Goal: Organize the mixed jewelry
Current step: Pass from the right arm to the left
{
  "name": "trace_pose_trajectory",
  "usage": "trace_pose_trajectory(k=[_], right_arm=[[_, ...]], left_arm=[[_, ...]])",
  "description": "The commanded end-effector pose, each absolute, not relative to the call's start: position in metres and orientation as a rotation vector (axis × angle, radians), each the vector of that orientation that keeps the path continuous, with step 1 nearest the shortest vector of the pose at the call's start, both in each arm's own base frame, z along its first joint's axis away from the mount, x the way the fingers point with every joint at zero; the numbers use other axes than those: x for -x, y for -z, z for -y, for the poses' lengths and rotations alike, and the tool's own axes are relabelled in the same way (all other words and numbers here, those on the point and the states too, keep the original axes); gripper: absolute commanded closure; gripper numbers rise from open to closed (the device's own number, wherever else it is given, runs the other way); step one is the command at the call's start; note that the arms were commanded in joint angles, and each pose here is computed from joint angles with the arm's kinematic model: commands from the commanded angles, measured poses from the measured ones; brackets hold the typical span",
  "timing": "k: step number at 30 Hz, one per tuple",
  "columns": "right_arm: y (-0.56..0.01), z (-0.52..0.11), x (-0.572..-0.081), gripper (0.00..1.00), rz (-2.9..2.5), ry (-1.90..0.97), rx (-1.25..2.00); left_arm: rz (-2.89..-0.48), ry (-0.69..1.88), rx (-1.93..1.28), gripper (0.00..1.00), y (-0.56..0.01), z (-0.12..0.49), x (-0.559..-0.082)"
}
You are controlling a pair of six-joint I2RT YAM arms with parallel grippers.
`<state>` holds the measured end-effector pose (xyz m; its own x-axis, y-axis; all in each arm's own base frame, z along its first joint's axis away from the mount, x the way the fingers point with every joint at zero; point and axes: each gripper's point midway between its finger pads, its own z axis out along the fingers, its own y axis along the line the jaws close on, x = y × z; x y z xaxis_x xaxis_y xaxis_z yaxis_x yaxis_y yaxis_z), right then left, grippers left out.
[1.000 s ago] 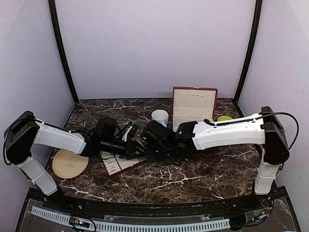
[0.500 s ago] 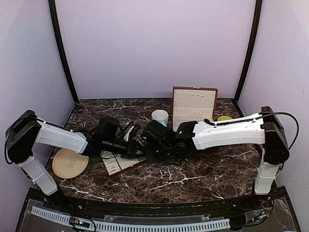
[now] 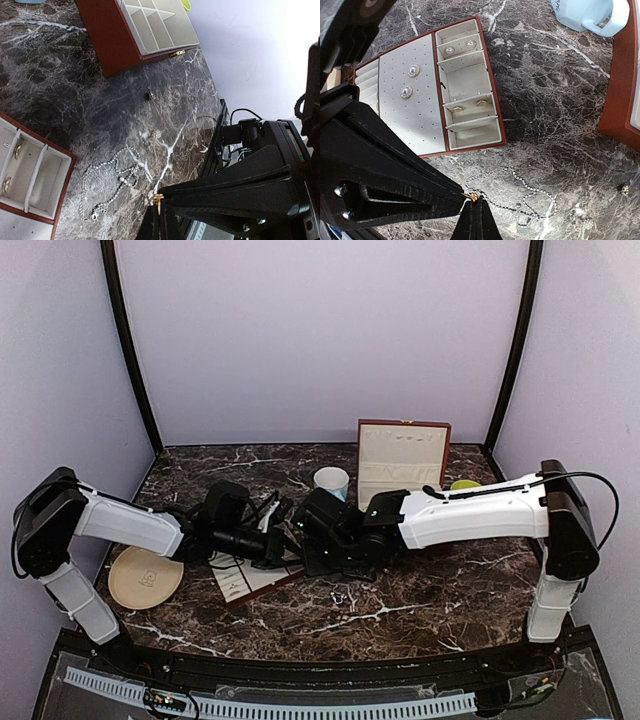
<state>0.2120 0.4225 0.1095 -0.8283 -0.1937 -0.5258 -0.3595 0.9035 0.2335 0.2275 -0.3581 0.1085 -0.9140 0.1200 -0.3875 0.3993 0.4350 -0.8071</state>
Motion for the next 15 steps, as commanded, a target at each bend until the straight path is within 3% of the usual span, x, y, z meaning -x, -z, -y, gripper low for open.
trace_pose_trajectory(k=[1, 3, 8, 11, 15], right_arm=[[-0.127, -0.427, -0.215, 1.00, -2.519, -0.509, 0.385], [-0.129, -0.426, -0.215, 0.98, -2.515, -0.514, 0.387], [-0.151, -0.413, -0.217, 0.59, -2.454, -0.564, 0.403], [-0.174, -0.403, -0.223, 0.51, -2.396, -0.651, 0.401], [-0.199, -0.395, -0.228, 0.47, -2.305, -0.866, 0.381]], left_arm=[[-2.388, 1.490, -0.489, 1.00, -0.119, 0.364, -0.225], [-2.368, 1.484, -0.493, 1.00, -0.122, 0.363, -0.226], [-2.266, 1.487, -0.495, 1.00, -0.141, 0.361, -0.230], [-2.206, 1.470, -0.501, 1.00, -0.156, 0.359, -0.234], [-2.136, 1.439, -0.521, 1.00, -0.171, 0.355, -0.237]])
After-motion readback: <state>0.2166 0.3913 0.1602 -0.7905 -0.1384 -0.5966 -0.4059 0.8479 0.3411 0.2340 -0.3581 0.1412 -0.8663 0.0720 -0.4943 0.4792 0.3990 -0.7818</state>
